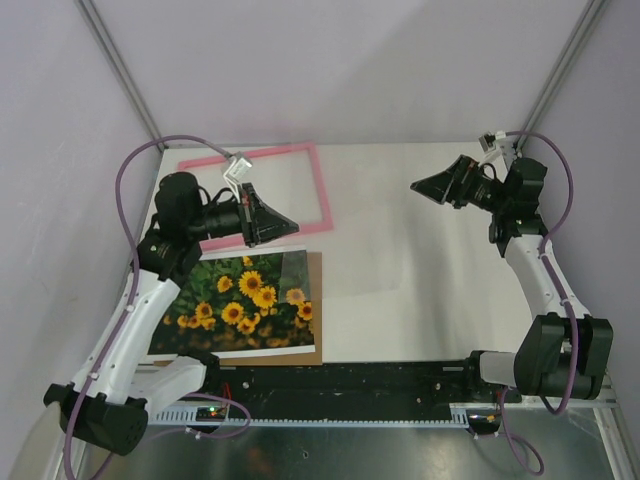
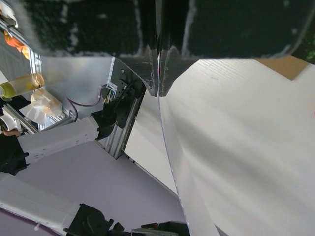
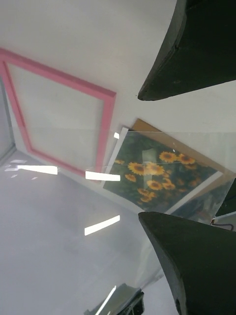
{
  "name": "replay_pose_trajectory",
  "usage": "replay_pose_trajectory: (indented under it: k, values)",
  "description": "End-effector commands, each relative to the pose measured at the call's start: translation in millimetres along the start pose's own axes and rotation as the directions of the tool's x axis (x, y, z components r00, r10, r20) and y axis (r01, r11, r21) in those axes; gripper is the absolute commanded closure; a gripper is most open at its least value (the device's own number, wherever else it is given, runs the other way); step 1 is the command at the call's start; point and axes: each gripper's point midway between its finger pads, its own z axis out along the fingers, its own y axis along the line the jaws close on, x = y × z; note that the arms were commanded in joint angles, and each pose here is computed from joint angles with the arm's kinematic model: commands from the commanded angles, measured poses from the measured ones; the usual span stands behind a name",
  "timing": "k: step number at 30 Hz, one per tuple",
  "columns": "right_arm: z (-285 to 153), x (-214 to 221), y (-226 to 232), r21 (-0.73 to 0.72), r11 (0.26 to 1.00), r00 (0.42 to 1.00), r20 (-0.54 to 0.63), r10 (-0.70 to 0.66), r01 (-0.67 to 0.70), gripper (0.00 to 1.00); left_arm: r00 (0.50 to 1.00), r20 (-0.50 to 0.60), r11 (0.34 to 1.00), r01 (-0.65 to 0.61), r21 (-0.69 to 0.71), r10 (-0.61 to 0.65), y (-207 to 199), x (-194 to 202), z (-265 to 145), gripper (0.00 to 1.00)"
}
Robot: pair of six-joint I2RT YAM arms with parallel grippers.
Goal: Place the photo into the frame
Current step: Pick up the glass panel from the frame body.
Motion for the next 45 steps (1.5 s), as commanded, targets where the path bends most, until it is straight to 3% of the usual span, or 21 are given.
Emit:
replay_pose_trajectory:
  k: [1,12,21,27,33,45]
  values:
    - [-6,-22,46,-0.164,0.980,0.994,0.034,-0.107,0.111,0.01,0.989,0.074,0.990,-0.132,0.056,0.127,-36,-28,-15,1.00]
    - [0,-22,54,-0.215,0.970,0.993,0.031,-0.113,0.117,0.01,0.983,0.127,0.990,-0.138,0.031,0.133,-49,-44,-22,1.00]
    - [-10,-3,-17,0.081,0.994,0.993,0.092,0.068,-0.076,0.01,0.985,0.169,0.993,0.054,-0.105,-0.035,-8,-43,-12,1.00]
    - [-20,35,-31,0.144,0.978,0.983,0.126,0.136,-0.154,0.01,0.971,0.206,0.968,0.165,-0.190,-0.125,22,-46,-4,1.00]
    - [-17,65,-22,0.102,0.976,0.974,0.139,0.179,-0.194,0.01,0.944,0.270,0.938,0.257,-0.234,-0.191,37,-62,-4,1.00]
    - [44,116,28,-0.076,0.946,0.937,0.138,0.322,-0.314,0.01,0.892,0.388,0.918,0.332,-0.218,-0.231,35,-107,-15,1.00]
